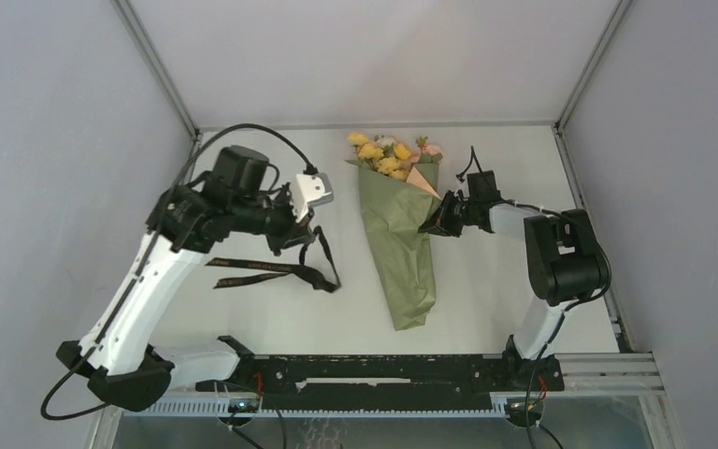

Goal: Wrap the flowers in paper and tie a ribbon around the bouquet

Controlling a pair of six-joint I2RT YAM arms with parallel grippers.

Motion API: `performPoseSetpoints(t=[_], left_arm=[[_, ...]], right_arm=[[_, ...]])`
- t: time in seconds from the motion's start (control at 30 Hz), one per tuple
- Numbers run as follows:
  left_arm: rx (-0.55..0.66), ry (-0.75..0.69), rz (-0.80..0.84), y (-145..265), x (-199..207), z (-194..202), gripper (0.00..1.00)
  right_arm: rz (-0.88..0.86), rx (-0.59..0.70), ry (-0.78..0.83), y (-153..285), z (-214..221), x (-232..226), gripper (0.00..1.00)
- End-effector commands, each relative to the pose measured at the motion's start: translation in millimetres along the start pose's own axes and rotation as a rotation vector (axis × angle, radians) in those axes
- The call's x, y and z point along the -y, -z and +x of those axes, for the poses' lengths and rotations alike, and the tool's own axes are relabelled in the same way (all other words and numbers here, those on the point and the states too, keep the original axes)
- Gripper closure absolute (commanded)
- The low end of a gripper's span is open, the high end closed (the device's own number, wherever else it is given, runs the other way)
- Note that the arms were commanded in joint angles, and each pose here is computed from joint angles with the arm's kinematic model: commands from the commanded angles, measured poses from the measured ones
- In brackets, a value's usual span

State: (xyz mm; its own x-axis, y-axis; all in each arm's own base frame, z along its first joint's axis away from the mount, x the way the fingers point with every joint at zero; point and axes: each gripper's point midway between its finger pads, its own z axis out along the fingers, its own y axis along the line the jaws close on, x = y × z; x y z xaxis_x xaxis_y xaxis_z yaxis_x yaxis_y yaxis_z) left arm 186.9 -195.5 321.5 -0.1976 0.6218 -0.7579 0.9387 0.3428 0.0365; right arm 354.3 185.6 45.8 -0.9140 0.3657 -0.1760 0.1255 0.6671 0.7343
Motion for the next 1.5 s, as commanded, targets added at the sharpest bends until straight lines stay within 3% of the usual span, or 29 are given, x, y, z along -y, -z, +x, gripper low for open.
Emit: performPoseSetpoints(t=[0.0, 0.1, 0.2, 0.37, 0.43, 0.5, 0.57, 0.6, 0.67, 0.73, 0.77, 0.83, 0.97, 1.1, 1.17, 1.23, 1.3, 1.47], left_arm=[[-0.179, 0.199, 0.09, -56.1, 4.3, 57.8, 1.0], [-0.284, 0.205, 0.2, -70.6, 23.6, 80.8, 1.0], [-0.364, 0.085, 0.266, -78.0, 49.6, 86.3, 1.0], [-0.323, -0.198, 0.456, -78.5, 126.4, 44.4, 1.0], [-0.306, -0.262, 0.449, -74.0, 133.6, 21.3, 1.0], [-0.339, -0.297, 0.438, -71.1, 128.4, 29.6, 1.0], [-0.419, -0.308, 0.433, -74.4, 118.9, 64.3, 0.93], [-0.496, -0.305, 0.434, -76.0, 113.2, 91.9, 0.8], [-0.707, -0.33, 0.351, -80.0, 90.3, 157.7, 0.42], [-0.853, -0.37, 0.174, -80.9, 54.4, 204.0, 0.25], [-0.86, -0.337, 0.146, -79.0, 46.5, 213.2, 0.22], [-0.746, -0.149, 0.1, -77.4, 27.5, 203.1, 0.12], [-0.486, 0.355, -0.242, -54.3, -77.4, 179.9, 0.09], [-0.432, 0.865, -0.535, -22.7, -162.4, 240.3, 0.16], [-0.427, 0.98, -0.579, -15.9, -178.3, 267.5, 0.16], [-0.448, 0.968, -0.611, -15.2, -190.0, 286.3, 0.13], [-0.442, 0.868, -0.551, -26.2, -192.6, 293.7, 0.13], [-0.537, 0.356, -0.382, -30.6, -197.8, 308.2, 0.14]], right_arm=[[-0.062, 0.042, 0.054, 7.7, -17.3, -22.2, 1.0], [-0.056, 0.04, 0.054, 8.4, -19.6, -21.9, 1.0], [-0.044, 0.045, 0.064, 9.9, -20.5, -19.6, 1.0], [-0.022, 0.049, 0.053, 12.3, -23.3, -10.5, 1.0], [-0.021, 0.046, 0.047, 12.6, -22.9, -9.8, 1.0], [-0.022, 0.046, 0.05, 13.5, -22.6, -11.1, 1.0], [-0.019, 0.048, 0.057, 13.9, -22.5, -11.4, 1.0], [-0.018, 0.046, 0.059, 13.5, -21.7, -10.8, 1.0], [-0.019, 0.046, 0.057, 12.3, -22.6, -9.8, 1.0], [-0.023, 0.043, 0.054, 10.0, -22.2, -9.6, 1.0], [-0.025, 0.042, 0.055, 9.0, -22.1, -9.9, 1.0], [-0.026, 0.04, 0.058, 7.3, -21.1, -10.4, 1.0], [-0.018, 0.037, 0.073, 4.6, -18.3, -11.1, 1.0], [-0.019, 0.044, 0.089, 2.3, -18.4, -13.4, 1.0], [-0.031, 0.049, 0.095, 1.4, -20.1, -15.8, 1.0], [-0.042, 0.051, 0.099, 0.1, -21.1, -17.0, 1.0], [-0.05, 0.045, 0.1, -2.3, -20.2, -17.6, 1.0], [-0.085, 0.024, 0.11, -5.6, -17.2, -21.1, 1.0]])
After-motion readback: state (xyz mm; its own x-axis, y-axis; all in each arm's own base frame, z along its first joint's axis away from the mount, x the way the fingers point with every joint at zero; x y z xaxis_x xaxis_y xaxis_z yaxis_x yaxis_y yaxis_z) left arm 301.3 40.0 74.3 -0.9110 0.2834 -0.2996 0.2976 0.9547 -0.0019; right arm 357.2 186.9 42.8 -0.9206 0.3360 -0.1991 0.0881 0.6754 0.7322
